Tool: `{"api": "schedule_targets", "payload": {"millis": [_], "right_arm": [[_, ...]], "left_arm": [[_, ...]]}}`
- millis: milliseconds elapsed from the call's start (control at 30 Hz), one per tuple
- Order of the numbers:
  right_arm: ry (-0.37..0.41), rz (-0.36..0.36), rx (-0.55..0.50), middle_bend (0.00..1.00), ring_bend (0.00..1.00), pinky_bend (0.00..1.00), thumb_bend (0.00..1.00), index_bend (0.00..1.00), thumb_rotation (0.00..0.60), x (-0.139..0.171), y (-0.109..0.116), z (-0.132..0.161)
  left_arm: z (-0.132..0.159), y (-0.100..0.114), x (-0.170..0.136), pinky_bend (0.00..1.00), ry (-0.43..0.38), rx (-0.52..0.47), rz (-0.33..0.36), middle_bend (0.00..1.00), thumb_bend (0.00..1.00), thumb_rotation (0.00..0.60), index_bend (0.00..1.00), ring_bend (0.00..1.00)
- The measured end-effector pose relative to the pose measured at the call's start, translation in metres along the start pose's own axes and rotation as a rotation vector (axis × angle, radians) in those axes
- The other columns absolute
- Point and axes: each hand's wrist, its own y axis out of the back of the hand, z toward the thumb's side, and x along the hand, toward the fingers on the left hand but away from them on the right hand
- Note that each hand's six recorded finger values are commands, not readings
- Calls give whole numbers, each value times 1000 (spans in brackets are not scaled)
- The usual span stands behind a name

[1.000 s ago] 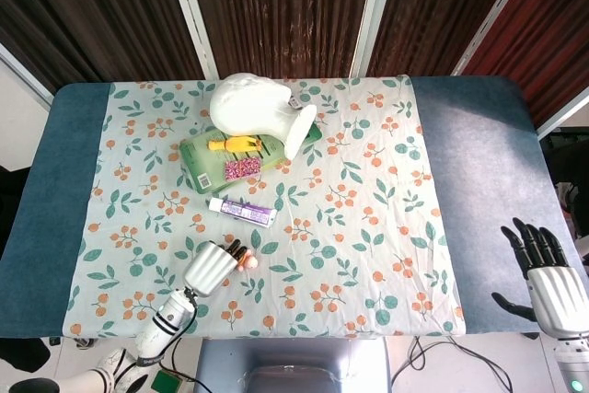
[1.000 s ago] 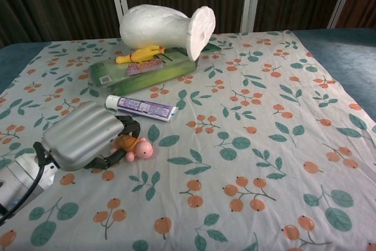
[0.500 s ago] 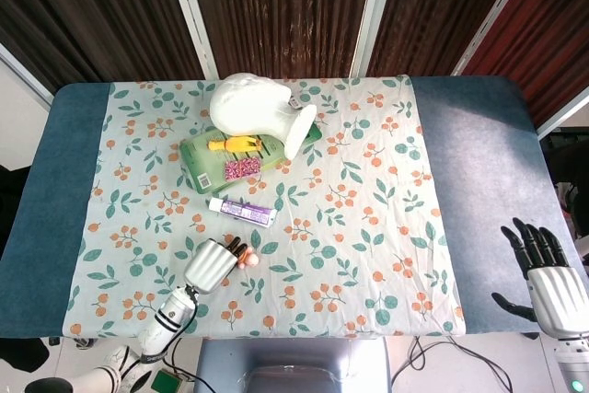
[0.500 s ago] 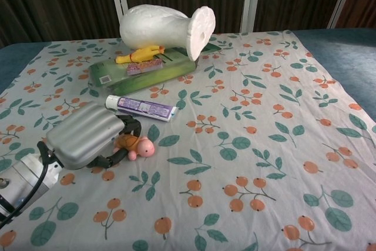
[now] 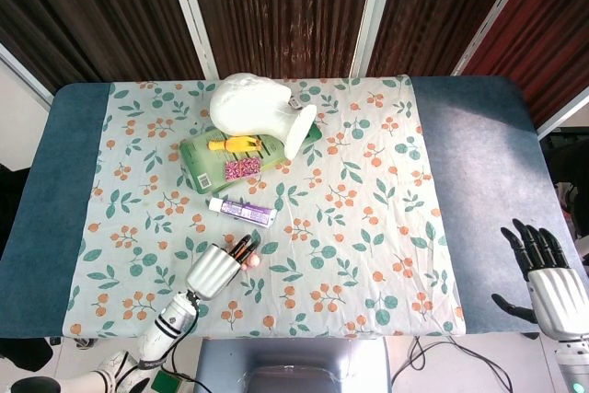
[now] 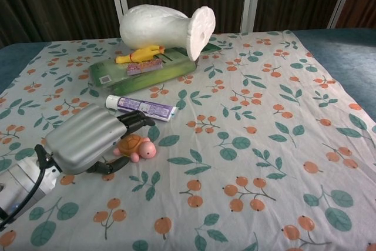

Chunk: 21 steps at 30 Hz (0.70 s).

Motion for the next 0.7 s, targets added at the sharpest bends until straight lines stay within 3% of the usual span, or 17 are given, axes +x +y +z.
{"api": "schedule_targets", "payload": {"millis": [200, 367, 600, 700], "right_arm": [[-3, -5, -3, 0, 0, 0, 173, 0, 600, 1, 2, -1], [-4, -8, -5, 0, 0, 0, 173, 0, 600, 1, 3, -2], [-3, -8, -3, 0, 0, 0, 173, 0, 600, 1, 2, -2], [-3, -7, -3, 0, 0, 0, 173, 0, 600, 2, 2, -2]], "left_arm": [[-3, -4, 5, 1000, 5, 25, 2, 629, 337, 600, 540, 944], [-3, 0, 8, 1000, 5, 25, 48, 910, 415, 600, 808, 989], [-8, 1, 13, 1000, 18, 40, 105, 951, 425, 600, 838, 999], [-8, -1, 14, 1000, 15, 20, 106, 812, 410, 600, 684, 987]]}}
